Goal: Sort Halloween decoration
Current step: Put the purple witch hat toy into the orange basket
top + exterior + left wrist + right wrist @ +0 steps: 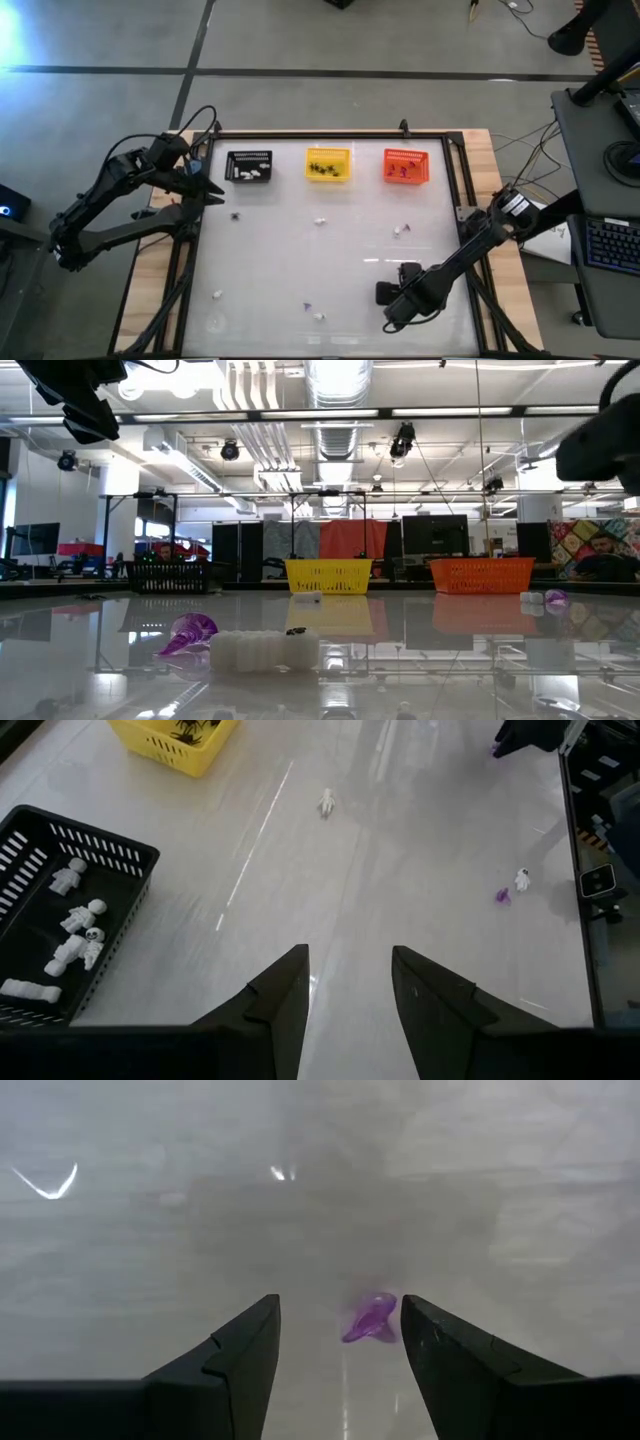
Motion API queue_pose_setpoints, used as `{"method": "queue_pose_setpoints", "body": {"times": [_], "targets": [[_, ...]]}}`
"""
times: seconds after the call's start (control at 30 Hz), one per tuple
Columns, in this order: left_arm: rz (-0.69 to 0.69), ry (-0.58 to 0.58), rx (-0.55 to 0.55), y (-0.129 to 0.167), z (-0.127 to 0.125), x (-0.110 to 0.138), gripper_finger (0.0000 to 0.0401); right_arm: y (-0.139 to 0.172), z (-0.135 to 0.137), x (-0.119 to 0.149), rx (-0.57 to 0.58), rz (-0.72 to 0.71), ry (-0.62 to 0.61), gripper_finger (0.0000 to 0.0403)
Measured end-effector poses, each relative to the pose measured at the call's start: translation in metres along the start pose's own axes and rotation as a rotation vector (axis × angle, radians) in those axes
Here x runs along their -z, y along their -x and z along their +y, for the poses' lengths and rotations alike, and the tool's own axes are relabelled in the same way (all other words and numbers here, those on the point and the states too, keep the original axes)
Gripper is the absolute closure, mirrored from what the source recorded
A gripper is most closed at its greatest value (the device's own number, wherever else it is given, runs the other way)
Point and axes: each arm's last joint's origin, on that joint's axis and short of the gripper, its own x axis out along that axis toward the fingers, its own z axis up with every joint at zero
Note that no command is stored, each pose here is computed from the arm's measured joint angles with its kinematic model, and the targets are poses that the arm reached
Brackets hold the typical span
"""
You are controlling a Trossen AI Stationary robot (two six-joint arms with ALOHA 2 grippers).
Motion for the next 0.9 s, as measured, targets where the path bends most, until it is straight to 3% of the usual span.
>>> {"method": "queue_pose_setpoints", "body": {"times": [0.5, 0.7, 0.9], "targets": [[-0.001, 0.003, 0.0, 0.0, 0.0, 0.0, 0.0274, -0.015, -0.015, 0.0, 0.04, 0.027, 0.022, 0.0219], [-0.001, 0.004, 0.0, 0.0, 0.0, 0.0, 0.0274, -0.019, -0.015, 0.0, 0.015, 0.049, 0.033, 0.0261], [-0.001, 0.004, 0.0, 0.0, 0.0, 0.0, 0.0274, -0.02, -0.015, -0.001, 0.009, 0.047, 0.054, 0.0335]]}}
